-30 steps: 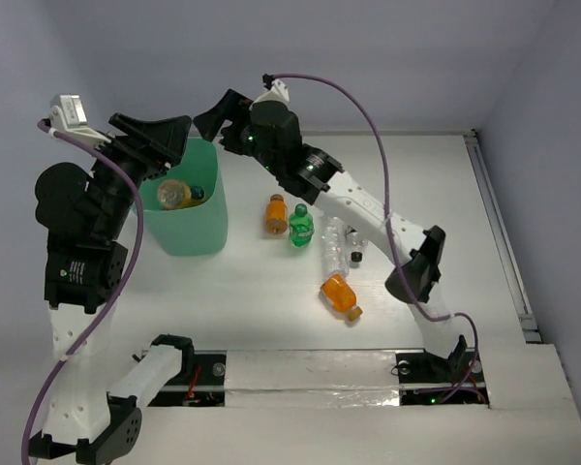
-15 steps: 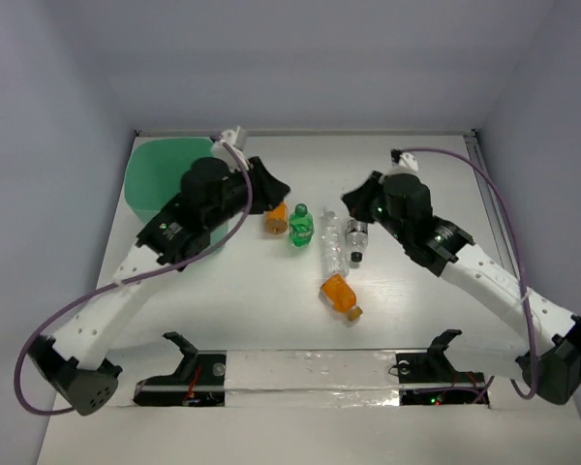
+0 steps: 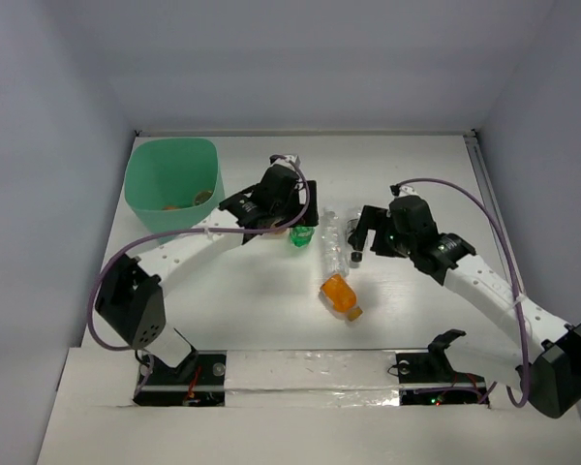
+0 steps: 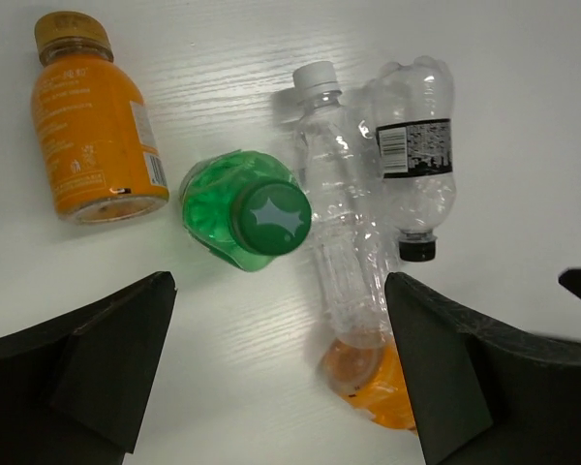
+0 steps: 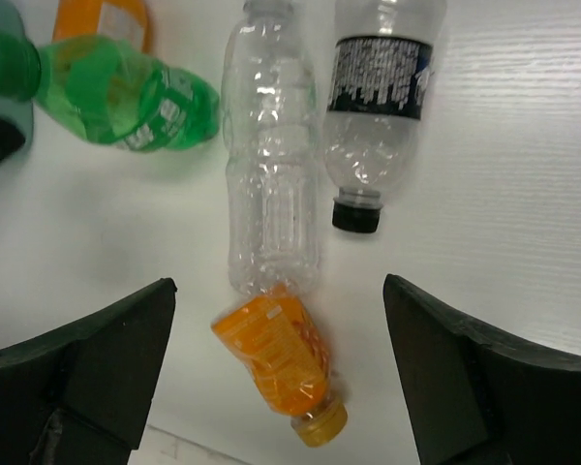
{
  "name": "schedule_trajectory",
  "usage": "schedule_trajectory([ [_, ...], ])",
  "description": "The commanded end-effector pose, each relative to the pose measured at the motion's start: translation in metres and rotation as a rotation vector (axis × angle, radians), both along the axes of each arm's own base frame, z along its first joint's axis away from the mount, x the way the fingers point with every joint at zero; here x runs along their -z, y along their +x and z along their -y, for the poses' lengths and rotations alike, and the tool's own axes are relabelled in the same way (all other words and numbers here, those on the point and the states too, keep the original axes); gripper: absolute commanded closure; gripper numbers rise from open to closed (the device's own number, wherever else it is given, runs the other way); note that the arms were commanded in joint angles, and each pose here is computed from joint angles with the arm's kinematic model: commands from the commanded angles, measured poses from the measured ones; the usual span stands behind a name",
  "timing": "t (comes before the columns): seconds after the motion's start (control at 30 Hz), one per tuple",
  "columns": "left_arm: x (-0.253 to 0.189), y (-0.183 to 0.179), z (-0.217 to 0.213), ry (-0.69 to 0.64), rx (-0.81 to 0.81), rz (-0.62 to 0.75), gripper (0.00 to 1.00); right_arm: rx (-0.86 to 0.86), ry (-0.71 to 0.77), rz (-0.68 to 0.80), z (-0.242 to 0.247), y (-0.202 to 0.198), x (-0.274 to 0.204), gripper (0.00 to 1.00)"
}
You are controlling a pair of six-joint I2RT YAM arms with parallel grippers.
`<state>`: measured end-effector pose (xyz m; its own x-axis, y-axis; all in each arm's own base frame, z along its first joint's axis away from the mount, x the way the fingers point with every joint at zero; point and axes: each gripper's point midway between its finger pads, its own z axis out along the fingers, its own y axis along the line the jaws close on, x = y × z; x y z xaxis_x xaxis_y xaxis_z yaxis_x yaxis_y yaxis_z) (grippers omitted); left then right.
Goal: Put the plastic bottles in the bin
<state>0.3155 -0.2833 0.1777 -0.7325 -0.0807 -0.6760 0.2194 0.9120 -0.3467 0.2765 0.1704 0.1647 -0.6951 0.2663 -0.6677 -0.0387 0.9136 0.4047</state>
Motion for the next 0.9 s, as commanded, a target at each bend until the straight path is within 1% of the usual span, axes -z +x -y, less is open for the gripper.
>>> schedule_trajectory([
  [0.0,-0.028,0.022,0.006,0.0,-0.012,0.099,0.11,-0.159,-0.006,-0.064,-0.006,-0.032,0.015,0.06],
  [0.07,-0.024,0.03,0.012,0.011,-0.014,0.098,0.11,-0.212,0.009,-0.098,-0.008,-0.046,0.023,0.04],
  [0.1,-0.022,0.032,0.012,0.018,-0.016,0.097,0.12,-0.218,0.002,-0.122,-0.006,-0.053,0.033,0.04],
  [0.17,-0.017,0.039,0.015,0.039,-0.023,0.097,0.13,-0.226,0.016,-0.135,-0.008,-0.057,0.037,0.04],
  [0.27,-0.008,0.046,0.016,0.068,-0.03,0.093,0.17,-0.25,0.017,-0.177,-0.012,-0.059,0.047,0.03],
  [0.4,0.004,0.05,0.018,0.091,-0.025,0.078,0.26,-0.328,-0.009,-0.232,-0.026,-0.067,0.061,0.03],
  [0.5,0.016,0.049,0.017,0.108,-0.027,0.06,0.27,-0.398,-0.014,-0.24,-0.041,-0.076,0.065,0.02],
  [0.57,0.023,0.047,0.015,0.122,-0.026,0.049,0.33,-0.451,-0.017,-0.249,-0.056,-0.083,0.068,0.02],
  [0.6,0.026,0.047,0.014,0.127,-0.027,0.045,0.4,-0.466,-0.023,-0.256,-0.06,-0.085,0.071,0.02],
  [0.7,0.032,0.044,0.013,0.133,-0.026,0.035,0.46,-0.465,-0.073,-0.299,-0.066,-0.086,0.091,0.01],
  [0.73,0.034,0.043,0.012,0.132,-0.027,0.031,0.54,-0.454,-0.087,-0.31,-0.066,-0.083,0.099,0.01],
  [0.77,0.035,0.042,0.012,0.133,-0.026,0.029,0.58,-0.442,-0.09,-0.319,-0.065,-0.082,0.103,0.01],
  [0.8,0.034,0.041,0.011,0.129,-0.023,0.027,0.64,-0.43,-0.095,-0.32,-0.064,-0.081,0.106,0.02],
  [0.83,0.031,0.039,0.011,0.125,-0.021,0.029,0.68,-0.415,-0.108,-0.316,-0.062,-0.079,0.109,0.03],
  [0.87,0.028,0.037,0.01,0.122,-0.02,0.027,0.7,-0.405,-0.106,-0.314,-0.062,-0.078,0.109,0.06],
])
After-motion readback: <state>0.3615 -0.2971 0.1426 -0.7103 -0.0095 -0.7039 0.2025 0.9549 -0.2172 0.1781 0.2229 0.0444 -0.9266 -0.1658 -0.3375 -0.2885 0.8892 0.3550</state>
